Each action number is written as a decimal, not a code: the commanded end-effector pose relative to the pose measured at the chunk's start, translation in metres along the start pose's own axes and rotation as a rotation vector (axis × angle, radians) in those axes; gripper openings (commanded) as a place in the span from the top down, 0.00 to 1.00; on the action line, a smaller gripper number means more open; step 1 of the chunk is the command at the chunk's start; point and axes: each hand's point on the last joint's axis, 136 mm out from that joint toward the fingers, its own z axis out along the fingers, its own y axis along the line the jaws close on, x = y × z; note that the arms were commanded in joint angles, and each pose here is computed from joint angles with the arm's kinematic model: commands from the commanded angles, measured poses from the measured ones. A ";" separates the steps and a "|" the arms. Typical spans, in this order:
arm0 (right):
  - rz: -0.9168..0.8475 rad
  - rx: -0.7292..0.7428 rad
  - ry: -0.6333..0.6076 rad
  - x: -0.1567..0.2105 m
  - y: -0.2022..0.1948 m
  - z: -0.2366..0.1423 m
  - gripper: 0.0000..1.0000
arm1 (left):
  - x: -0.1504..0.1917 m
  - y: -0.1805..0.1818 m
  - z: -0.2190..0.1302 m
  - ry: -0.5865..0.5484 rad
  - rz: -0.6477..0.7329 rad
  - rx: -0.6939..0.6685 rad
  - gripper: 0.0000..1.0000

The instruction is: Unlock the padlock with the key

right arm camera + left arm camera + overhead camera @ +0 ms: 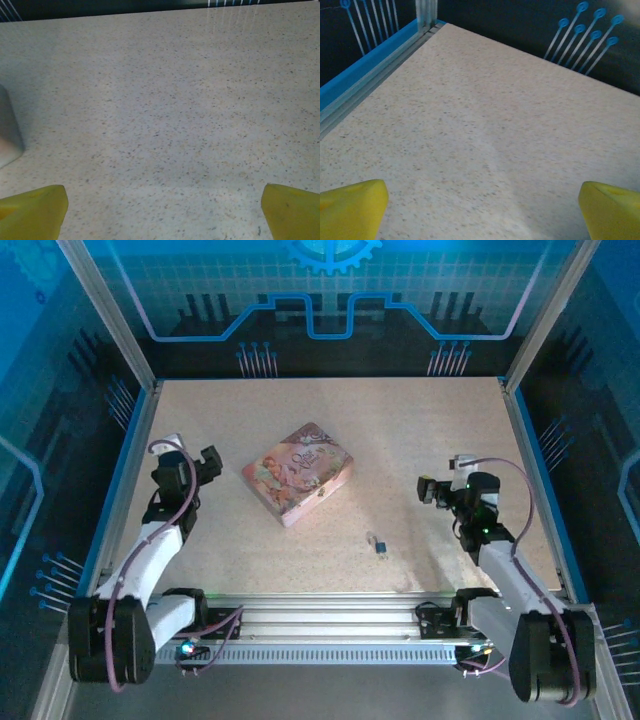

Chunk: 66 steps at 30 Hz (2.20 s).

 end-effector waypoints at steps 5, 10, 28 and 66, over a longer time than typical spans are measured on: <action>-0.046 0.015 -0.102 -0.023 -0.007 0.029 0.00 | 0.007 -0.003 0.033 -0.058 0.110 0.042 0.01; -0.070 -0.010 -0.130 -0.021 -0.003 0.040 0.00 | 0.009 -0.013 0.035 -0.044 0.161 0.099 0.01; -0.139 -0.029 -0.084 -0.004 0.011 0.079 0.00 | 0.022 -0.029 0.027 -0.029 0.176 0.215 0.01; -0.148 -0.025 -0.080 -0.003 0.012 0.079 0.00 | 0.070 -0.061 0.049 -0.036 0.213 0.392 0.01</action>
